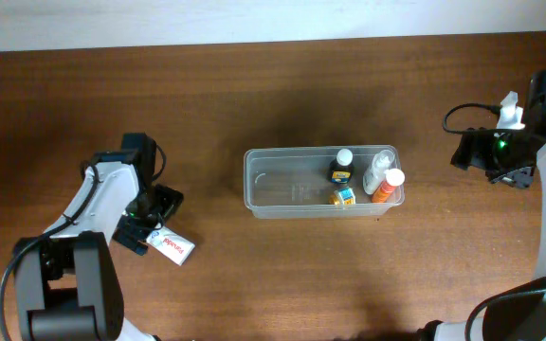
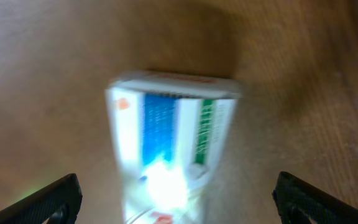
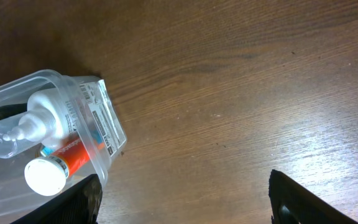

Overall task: Pack container
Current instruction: 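Grasp the white-blue Panadol box with the left gripper, then lay the Panadol box flat in the container's left side and release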

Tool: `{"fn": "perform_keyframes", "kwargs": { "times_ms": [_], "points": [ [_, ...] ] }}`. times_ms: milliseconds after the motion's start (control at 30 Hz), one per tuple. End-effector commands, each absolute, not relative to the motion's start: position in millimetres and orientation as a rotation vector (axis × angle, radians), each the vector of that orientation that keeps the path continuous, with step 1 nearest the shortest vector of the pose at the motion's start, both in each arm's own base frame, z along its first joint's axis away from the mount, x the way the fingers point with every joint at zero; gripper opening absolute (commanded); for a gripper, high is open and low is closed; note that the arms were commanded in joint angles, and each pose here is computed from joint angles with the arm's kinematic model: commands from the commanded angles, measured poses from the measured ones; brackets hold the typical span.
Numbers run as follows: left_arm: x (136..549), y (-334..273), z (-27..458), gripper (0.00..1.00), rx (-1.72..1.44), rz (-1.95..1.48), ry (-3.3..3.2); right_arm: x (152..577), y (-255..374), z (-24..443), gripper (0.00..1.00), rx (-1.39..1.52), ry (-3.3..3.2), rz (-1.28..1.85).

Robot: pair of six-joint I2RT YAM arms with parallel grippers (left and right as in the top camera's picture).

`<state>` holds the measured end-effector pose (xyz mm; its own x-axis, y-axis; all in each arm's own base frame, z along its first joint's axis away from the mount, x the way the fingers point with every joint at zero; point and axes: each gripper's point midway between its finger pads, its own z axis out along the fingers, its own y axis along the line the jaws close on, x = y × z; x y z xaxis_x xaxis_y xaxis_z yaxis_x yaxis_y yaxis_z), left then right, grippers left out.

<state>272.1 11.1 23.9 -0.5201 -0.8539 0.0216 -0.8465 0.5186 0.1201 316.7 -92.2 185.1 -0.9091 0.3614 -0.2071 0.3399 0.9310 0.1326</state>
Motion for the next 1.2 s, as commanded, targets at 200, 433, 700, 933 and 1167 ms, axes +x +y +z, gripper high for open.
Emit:
{"fn": "perform_keyframes", "kwargs": {
  "times_ms": [200, 433, 700, 933, 1167],
  "points": [
    [263.7, -6.5, -9.9, 0.95, 1.359, -0.006, -2.748, 318.5, -91.9, 185.5, 0.78, 0.537, 2.853, 0.150],
    [262.9, -6.1, -10.7, 0.49, 1.359, -0.008, -2.746, 318.5, -92.0, 185.5, 0.78, 0.537, 2.854, 0.150],
    [283.9, -5.5, 3.3, 0.33, 1.317, 0.031, -2.832, 318.5, -92.0, 185.5, 0.78, 0.537, 2.854, 0.150],
    [340.3, -12.7, 65.5, 0.31, 1.105, 0.156, -3.146, 318.5, -92.0, 185.5, 0.78, 0.537, 2.854, 0.150],
    [391.9, -69.9, 149.5, 0.29, 0.248, 0.200, -3.600, 318.5, -92.0, 185.5, 0.78, 0.537, 2.854, 0.150]
  ]
}}
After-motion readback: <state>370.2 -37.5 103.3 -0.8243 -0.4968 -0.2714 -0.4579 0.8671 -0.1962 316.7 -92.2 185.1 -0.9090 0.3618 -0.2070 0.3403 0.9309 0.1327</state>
